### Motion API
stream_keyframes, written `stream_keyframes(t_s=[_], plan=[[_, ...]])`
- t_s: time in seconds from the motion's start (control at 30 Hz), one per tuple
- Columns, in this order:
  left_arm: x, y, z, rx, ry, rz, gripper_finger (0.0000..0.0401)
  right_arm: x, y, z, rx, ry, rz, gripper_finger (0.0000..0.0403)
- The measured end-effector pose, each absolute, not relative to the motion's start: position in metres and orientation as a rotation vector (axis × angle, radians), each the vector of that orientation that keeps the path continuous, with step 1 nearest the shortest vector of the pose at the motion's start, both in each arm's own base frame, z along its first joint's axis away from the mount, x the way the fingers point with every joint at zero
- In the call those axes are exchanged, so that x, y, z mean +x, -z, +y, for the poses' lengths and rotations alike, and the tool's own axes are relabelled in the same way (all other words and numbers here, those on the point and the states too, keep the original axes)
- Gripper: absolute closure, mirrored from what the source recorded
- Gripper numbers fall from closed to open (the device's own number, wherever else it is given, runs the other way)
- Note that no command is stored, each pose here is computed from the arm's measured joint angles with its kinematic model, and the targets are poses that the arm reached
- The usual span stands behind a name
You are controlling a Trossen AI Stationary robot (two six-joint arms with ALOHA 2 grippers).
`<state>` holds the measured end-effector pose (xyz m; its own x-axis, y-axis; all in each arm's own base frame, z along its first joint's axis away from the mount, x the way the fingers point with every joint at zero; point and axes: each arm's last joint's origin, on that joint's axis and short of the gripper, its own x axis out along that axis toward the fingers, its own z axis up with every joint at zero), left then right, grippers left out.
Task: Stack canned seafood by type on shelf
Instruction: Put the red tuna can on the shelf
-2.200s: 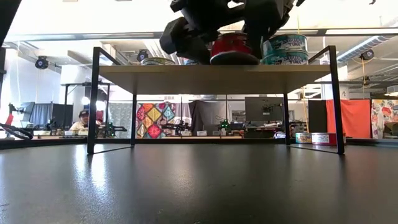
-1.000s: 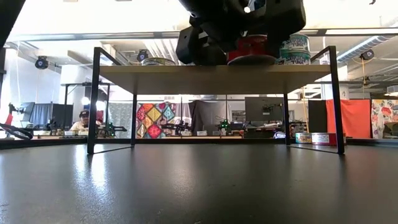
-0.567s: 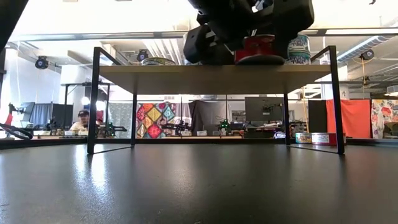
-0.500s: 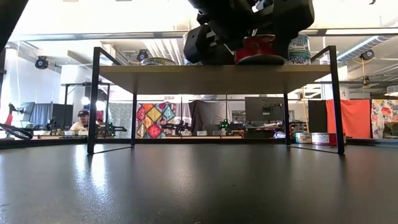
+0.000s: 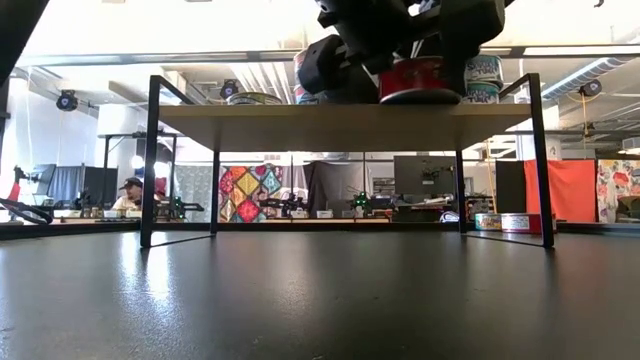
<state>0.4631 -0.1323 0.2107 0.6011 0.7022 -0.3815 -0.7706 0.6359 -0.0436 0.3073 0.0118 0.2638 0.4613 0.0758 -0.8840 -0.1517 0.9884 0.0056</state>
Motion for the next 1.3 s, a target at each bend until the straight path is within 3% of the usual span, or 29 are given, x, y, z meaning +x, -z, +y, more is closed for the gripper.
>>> stream_keyframes(t_s=[0.6, 1.3], plan=[[0.457, -0.235, -0.131, -0.161, -0.777, 0.578, 0.0001, 0.309, -0.264, 0.012, -0.083, -0.154, 1.069, 0.039], [0.451, -0.246, -0.132, -0.175, -0.746, 0.683, 0.0001, 0.312, -0.266, 0.01, -0.028, -0.104, 1.039, 0.039]])
